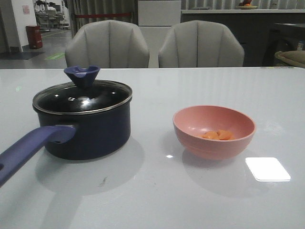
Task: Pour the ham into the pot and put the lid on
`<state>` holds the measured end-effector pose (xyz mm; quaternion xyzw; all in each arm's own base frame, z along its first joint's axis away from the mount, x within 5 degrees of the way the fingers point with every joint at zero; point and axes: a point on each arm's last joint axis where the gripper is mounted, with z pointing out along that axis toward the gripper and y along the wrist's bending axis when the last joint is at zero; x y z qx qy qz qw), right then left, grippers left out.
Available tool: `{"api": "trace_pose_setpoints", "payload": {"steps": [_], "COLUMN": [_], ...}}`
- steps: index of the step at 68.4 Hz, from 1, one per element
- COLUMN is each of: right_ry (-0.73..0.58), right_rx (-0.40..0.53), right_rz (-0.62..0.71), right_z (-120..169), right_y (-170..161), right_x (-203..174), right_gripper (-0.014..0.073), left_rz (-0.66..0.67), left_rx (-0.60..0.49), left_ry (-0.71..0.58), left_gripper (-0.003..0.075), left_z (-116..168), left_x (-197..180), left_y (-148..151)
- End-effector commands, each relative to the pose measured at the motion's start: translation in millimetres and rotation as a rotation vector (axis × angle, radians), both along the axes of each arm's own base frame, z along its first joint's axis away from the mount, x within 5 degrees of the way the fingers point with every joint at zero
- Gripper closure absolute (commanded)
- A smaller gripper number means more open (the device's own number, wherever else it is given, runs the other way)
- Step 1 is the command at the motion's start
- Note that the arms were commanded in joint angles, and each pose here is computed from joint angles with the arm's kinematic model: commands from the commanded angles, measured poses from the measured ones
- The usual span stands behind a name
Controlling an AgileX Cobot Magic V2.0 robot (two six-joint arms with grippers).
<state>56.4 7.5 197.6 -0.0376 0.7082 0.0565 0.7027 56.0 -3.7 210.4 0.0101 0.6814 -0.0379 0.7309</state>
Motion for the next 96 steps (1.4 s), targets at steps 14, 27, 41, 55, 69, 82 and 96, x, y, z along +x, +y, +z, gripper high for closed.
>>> {"api": "trace_pose_setpoints", "payload": {"steps": [14,27,41,55,69,82,96], "right_ry": [-0.108,-0.108,-0.108,-0.108,-0.108,-0.108,-0.108], "right_rx": [-0.003,-0.003,-0.003,-0.003,-0.003,-0.003,-0.003], "right_rz": [-0.006,-0.006,-0.006,-0.006,-0.006,-0.006,-0.006], "right_z": [10,10,10,10,10,10,10], "right_y": [0,0,0,0,0,0,0], "right_x": [-2,-2,-2,-2,-2,-2,-2], "right_gripper": [0.0449,0.0449,0.0449,0.0449,0.0449,0.0449,0.0449], "left_rz": [-0.002,-0.002,-0.002,-0.001,0.0,-0.003,-0.004], "left_rx": [-0.019,-0.019,-0.019,-0.022,-0.043,-0.032,-0.018], "left_ry": [-0.073,-0.073,-0.073,-0.115,-0.429,-0.273,-0.064], "left_gripper": [0.0607,0.0607,0.0607,0.0607,0.0607,0.0607,0.0607], "left_z": [1,1,1,4,38,84,116], "left_x": [-1,-1,-1,-2,-13,-17,-6], "left_y": [0,0,0,0,1,1,0]}}
